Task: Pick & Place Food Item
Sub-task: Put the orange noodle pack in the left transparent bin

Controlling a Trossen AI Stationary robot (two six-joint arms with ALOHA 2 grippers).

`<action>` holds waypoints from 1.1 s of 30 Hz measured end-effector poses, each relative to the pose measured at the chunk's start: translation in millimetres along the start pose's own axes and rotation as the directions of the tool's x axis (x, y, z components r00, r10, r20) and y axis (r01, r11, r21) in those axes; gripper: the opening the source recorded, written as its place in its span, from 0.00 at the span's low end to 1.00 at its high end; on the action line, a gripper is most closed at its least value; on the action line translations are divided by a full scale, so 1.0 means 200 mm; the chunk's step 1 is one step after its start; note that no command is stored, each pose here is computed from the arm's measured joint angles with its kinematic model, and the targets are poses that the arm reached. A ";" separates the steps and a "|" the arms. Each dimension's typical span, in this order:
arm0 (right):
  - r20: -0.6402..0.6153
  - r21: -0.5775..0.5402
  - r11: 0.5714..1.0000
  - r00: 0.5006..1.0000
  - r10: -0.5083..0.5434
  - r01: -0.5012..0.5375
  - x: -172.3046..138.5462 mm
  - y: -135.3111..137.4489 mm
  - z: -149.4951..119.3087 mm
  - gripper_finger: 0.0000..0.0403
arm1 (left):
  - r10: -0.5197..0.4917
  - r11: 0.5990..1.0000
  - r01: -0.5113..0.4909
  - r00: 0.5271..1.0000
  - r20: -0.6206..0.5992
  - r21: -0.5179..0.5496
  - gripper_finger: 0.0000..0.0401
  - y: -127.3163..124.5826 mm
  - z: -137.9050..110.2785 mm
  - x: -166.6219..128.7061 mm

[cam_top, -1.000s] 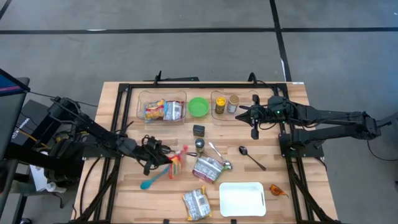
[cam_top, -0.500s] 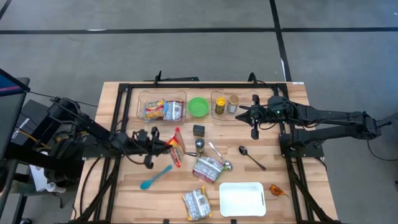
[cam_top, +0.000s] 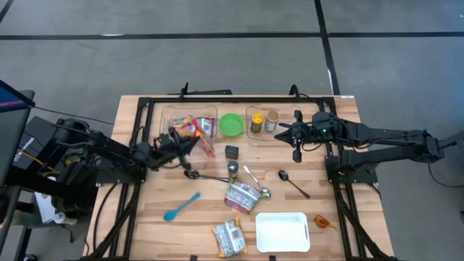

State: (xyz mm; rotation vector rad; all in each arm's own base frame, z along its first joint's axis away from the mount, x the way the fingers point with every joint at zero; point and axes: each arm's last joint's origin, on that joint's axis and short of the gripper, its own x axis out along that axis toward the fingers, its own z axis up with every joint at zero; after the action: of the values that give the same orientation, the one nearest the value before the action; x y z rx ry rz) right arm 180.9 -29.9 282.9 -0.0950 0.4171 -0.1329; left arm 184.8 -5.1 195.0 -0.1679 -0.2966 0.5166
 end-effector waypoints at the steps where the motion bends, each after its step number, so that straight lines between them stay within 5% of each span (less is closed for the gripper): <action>1: 0.000 0.000 1.000 1.000 0.000 0.000 0.00 0.00 0.00 0.01 | 0.041 0.999 -0.041 0.999 0.007 0.016 0.00 0.02 0.00 0.01; 15: 0.006 -0.007 1.000 1.000 -0.003 0.003 0.00 0.00 0.00 0.01 | 0.323 0.939 -0.321 0.946 0.008 0.120 0.00 0.25 0.00 0.13; 20: 0.003 -0.011 1.000 1.000 -0.002 0.002 0.00 0.00 0.00 0.01 | 0.352 0.924 -0.321 0.926 -0.133 0.208 0.00 0.27 0.00 0.24; 33: -0.001 -0.026 1.000 1.000 -0.002 0.002 0.00 0.00 0.00 0.01 | 0.373 0.927 -0.327 0.846 -0.381 0.181 0.00 0.24 0.12 0.45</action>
State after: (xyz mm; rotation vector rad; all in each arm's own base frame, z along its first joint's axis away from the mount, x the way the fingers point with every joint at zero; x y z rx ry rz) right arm 180.9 -30.0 282.8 -0.1213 0.4199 -0.1296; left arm 229.4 83.9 228.1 -0.2212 0.1825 0.8446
